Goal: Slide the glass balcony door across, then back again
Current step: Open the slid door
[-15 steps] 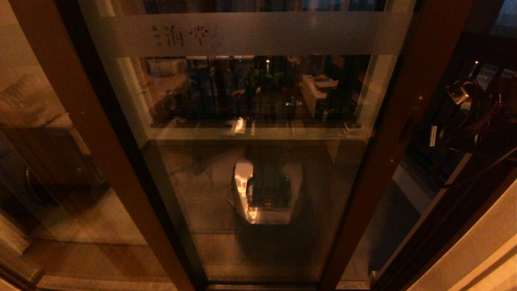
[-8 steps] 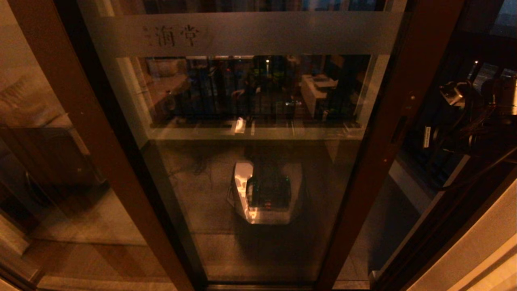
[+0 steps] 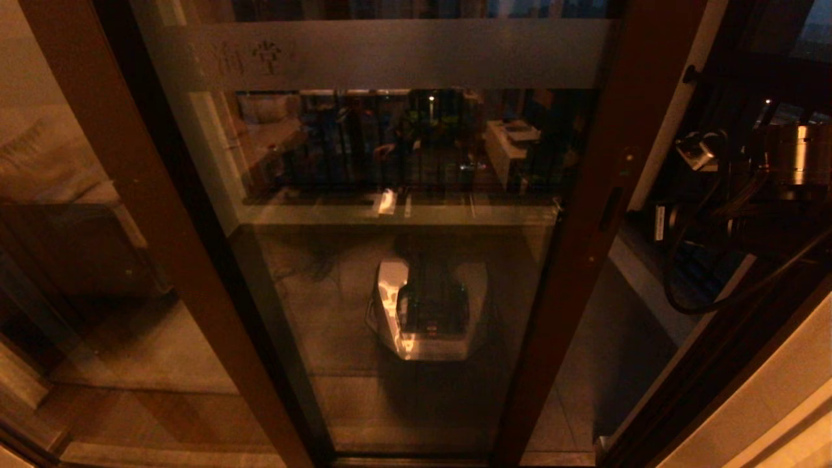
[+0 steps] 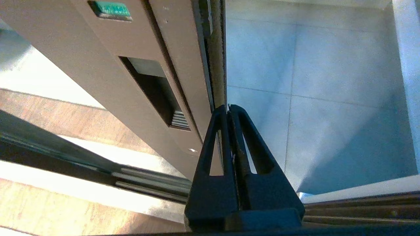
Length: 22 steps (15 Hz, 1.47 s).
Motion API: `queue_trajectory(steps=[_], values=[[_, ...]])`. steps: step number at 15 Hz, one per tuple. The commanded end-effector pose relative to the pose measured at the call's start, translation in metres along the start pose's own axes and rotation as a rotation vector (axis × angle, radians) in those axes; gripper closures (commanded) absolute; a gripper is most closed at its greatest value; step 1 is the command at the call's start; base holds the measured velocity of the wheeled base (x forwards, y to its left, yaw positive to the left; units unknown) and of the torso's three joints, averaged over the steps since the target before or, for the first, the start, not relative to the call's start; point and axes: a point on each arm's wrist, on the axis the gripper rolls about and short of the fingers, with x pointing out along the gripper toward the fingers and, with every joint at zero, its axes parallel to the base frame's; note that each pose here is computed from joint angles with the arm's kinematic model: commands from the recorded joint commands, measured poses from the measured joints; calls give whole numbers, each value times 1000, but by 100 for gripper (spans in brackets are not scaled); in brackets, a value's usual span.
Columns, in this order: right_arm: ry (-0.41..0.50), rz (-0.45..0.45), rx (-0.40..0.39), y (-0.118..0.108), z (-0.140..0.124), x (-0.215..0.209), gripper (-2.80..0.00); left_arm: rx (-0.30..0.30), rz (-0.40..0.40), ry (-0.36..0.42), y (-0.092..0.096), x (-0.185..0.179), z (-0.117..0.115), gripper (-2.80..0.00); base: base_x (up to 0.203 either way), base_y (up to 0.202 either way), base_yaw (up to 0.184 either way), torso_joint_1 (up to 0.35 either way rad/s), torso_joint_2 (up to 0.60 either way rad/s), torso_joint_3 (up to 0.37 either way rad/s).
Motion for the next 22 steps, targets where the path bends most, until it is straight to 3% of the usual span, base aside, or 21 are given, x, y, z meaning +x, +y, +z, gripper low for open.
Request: queue_trajectory(steps=[1, 6, 11, 22], values=[[4, 1, 3, 5, -1, 3, 0, 0, 1, -1, 0, 0, 0, 0, 0, 0, 0, 0, 0, 0], [5, 20, -1, 13, 0, 7, 0, 0, 1, -1, 0, 0, 0, 0, 0, 0, 0, 0, 0, 0], [8, 34, -6, 37, 0, 10, 0, 0, 1, -1, 0, 0, 0, 0, 0, 0, 0, 0, 0, 0], [10, 38, -7, 40, 0, 11, 0, 0, 0, -2, 0, 0, 0, 0, 0, 0, 0, 0, 0, 0]])
